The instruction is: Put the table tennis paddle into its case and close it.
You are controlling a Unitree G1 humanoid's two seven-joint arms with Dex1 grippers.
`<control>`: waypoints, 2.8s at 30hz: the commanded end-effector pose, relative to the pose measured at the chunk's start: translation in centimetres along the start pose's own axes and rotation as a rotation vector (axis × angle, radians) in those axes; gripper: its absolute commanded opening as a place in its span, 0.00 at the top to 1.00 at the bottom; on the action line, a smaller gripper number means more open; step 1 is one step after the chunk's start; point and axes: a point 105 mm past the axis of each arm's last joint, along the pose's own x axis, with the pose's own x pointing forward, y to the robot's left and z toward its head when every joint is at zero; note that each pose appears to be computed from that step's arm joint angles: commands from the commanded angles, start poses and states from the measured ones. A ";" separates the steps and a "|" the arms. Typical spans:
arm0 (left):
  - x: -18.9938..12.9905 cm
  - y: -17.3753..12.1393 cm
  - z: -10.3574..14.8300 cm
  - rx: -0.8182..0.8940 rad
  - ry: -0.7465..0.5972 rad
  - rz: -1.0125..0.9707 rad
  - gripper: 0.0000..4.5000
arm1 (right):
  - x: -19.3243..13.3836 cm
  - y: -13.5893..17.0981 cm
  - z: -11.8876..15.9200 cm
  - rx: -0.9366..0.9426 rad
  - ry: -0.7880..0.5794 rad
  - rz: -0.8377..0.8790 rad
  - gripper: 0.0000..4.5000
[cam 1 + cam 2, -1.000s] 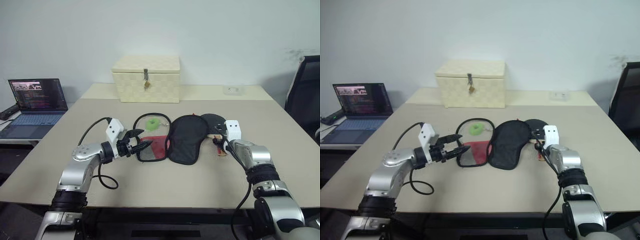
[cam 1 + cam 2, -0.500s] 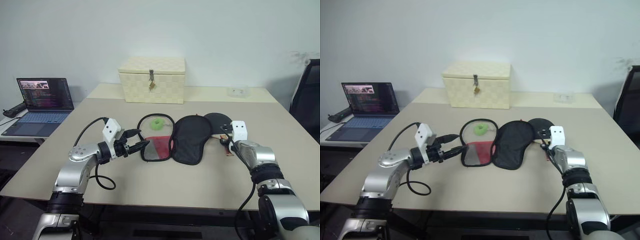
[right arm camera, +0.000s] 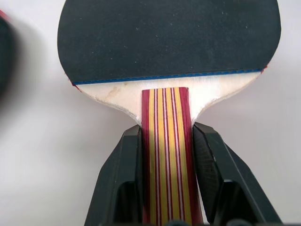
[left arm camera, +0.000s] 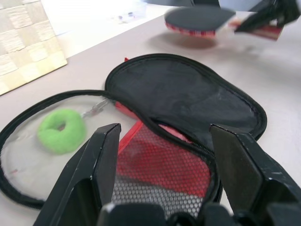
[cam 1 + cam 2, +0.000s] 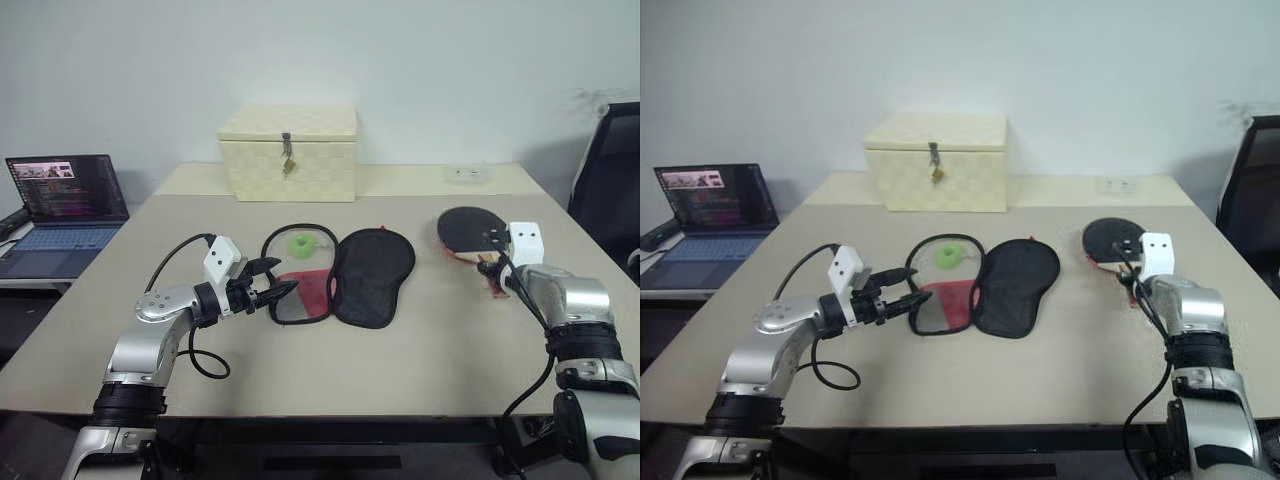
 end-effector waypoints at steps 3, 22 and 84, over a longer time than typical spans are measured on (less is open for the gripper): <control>-1.0 0.6 1.6 0.038 -0.034 0.019 0.27 | -3.6 8.4 0.9 0.074 -0.051 0.220 0.75; -1.8 1.3 1.8 0.052 -0.017 0.042 0.27 | 0.7 15.0 -3.3 0.134 0.010 0.235 0.75; -2.6 0.6 1.0 0.023 0.029 -0.004 0.27 | -3.9 14.8 -7.6 -0.242 0.112 0.710 0.07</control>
